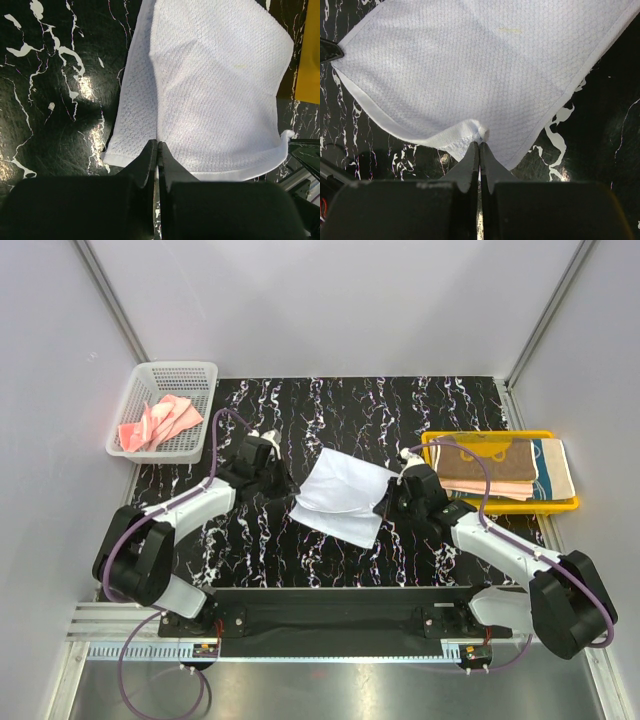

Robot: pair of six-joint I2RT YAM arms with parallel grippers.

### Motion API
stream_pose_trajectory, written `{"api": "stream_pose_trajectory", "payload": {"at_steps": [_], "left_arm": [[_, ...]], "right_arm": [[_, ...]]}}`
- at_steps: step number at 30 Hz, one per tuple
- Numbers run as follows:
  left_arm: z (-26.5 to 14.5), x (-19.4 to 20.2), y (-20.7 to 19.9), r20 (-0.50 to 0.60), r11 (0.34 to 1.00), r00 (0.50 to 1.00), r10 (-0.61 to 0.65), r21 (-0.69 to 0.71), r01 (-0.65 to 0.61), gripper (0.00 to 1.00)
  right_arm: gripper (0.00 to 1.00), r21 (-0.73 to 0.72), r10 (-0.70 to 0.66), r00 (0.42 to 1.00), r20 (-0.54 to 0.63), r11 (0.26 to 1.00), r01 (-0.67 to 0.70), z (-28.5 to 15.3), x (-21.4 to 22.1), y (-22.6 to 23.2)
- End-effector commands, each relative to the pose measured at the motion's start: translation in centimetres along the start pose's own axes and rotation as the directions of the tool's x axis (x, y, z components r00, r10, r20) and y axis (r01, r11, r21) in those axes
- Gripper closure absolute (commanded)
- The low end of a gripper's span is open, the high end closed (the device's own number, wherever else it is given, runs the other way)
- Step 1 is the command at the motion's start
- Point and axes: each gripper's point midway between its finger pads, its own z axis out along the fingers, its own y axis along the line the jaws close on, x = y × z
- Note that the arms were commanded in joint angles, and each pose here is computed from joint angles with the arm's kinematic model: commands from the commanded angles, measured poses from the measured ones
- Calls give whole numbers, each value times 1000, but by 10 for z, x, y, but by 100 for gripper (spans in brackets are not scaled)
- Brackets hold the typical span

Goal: Fold and stack the towels
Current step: Fold the towel

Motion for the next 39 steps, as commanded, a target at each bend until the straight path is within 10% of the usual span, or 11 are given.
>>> {"api": "stream_pose_trajectory", "payload": {"at_steps": [1, 5, 13, 30, 39], "left_arm": [[-1, -5, -1, 29, 1000, 999, 12, 2, -12, 100], [7, 7, 7, 4, 1000, 1000, 0, -7, 0, 100], [23, 28, 21, -60, 1000, 998, -19, -19, 17, 100], [23, 37, 41, -55, 995, 998, -38, -99, 33, 100], [20, 26, 38, -23, 995, 1000, -17, -102, 15, 64]], "right_arm": [[99, -35, -2, 1000, 30, 999, 3, -1, -8, 12], [97, -50, 10, 1000, 3, 999, -10, 4, 3, 12], [59, -71, 15, 999, -31, 997, -17, 3, 18, 12], [57, 15, 52, 998, -43, 999, -52, -1, 17, 1], [55, 209, 102, 995, 2, 973, -100, 9, 12, -31]]}}
